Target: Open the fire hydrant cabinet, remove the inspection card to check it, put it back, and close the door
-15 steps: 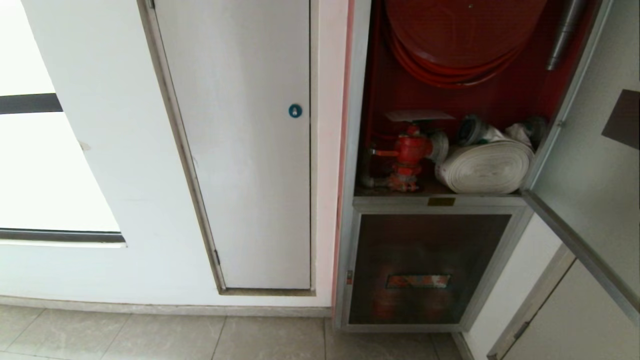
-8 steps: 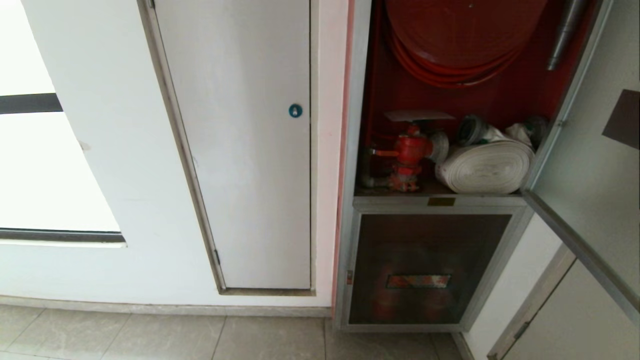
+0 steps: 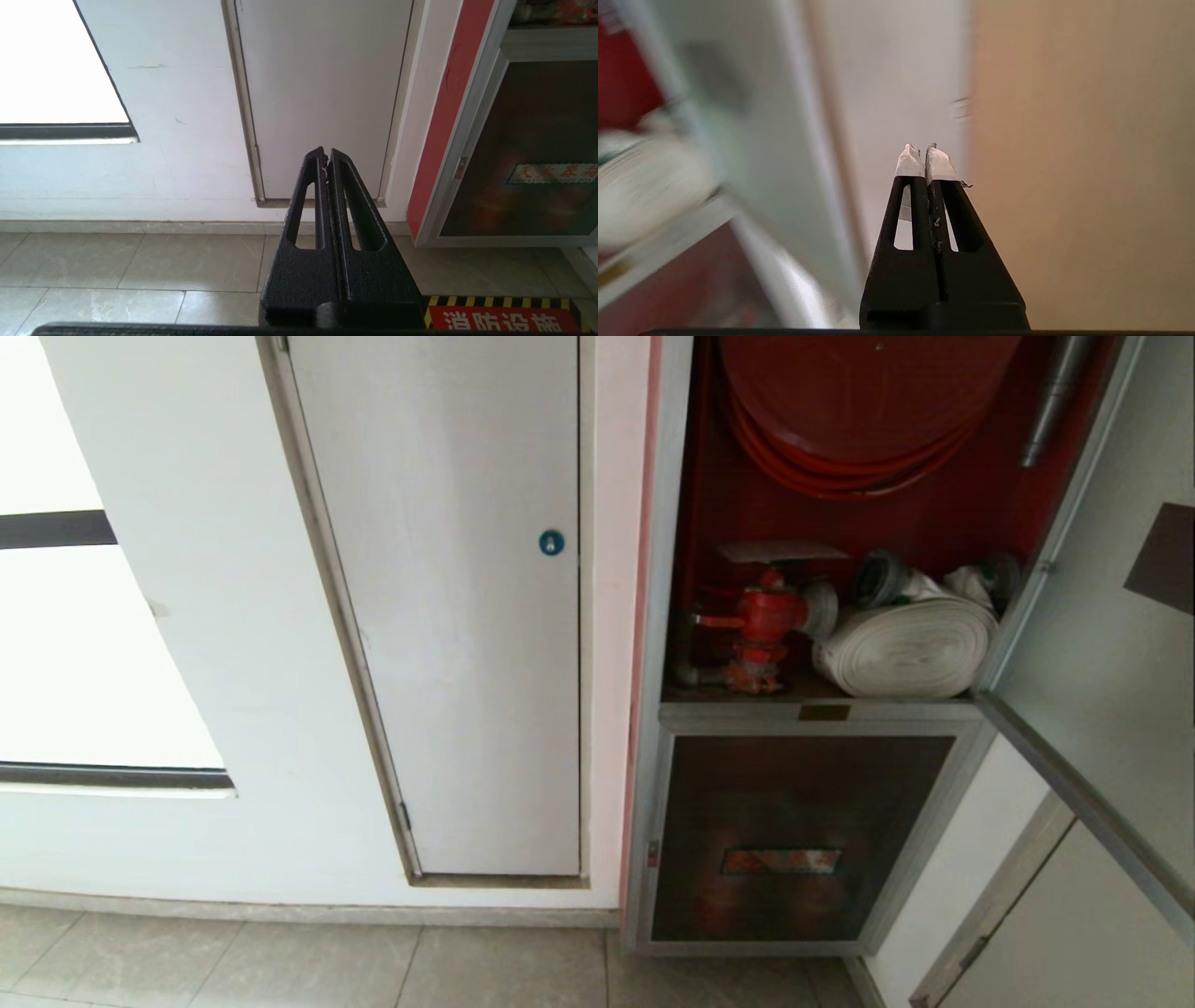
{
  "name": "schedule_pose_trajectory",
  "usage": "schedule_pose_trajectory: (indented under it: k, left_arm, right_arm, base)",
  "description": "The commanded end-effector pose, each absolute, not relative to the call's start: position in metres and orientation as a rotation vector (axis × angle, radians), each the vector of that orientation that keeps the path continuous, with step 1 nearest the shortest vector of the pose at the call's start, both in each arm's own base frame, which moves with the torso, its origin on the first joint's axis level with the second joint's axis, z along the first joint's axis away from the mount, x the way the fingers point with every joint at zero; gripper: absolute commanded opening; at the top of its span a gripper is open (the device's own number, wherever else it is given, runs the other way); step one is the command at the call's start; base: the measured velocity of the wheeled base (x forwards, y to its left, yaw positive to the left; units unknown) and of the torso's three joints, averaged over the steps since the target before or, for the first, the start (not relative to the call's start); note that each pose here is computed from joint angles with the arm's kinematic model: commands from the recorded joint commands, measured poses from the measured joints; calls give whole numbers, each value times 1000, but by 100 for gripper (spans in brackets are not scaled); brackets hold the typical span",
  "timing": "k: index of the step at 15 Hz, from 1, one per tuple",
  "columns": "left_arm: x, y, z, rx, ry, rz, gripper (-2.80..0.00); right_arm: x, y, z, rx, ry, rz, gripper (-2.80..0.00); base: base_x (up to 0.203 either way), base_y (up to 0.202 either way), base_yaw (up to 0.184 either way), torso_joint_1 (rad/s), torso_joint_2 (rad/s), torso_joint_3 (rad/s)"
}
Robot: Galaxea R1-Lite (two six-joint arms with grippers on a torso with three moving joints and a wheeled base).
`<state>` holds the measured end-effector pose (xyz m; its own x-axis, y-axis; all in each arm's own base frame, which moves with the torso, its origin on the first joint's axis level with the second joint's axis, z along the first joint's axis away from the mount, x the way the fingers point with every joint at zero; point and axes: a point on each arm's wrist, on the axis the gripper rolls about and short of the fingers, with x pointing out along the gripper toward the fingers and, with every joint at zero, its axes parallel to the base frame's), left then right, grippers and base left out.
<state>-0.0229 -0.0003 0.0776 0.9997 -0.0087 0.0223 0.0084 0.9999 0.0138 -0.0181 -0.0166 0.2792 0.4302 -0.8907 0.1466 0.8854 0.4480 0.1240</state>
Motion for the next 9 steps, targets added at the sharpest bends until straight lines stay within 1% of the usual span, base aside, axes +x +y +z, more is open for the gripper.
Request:
schedule_pose_trajectory:
  k: [1, 5, 9]
  left_arm:
    - [-22, 0, 76, 14, -15, -9, -280]
    - [-22, 0, 76, 14, -15, -9, -280]
    - [-22, 0, 76, 14, -15, -8, -280]
  right_arm:
    - [-6, -18, 292, 11, -198, -1228, -280]
    - [7, -22, 326, 45, -292, -1312, -280]
    - [31, -32, 337, 66, -318, -1297, -280]
  base:
    - [0, 0, 0, 0, 0, 0]
    - [0, 0, 0, 0, 0, 0]
    - [0, 0, 0, 0, 0, 0]
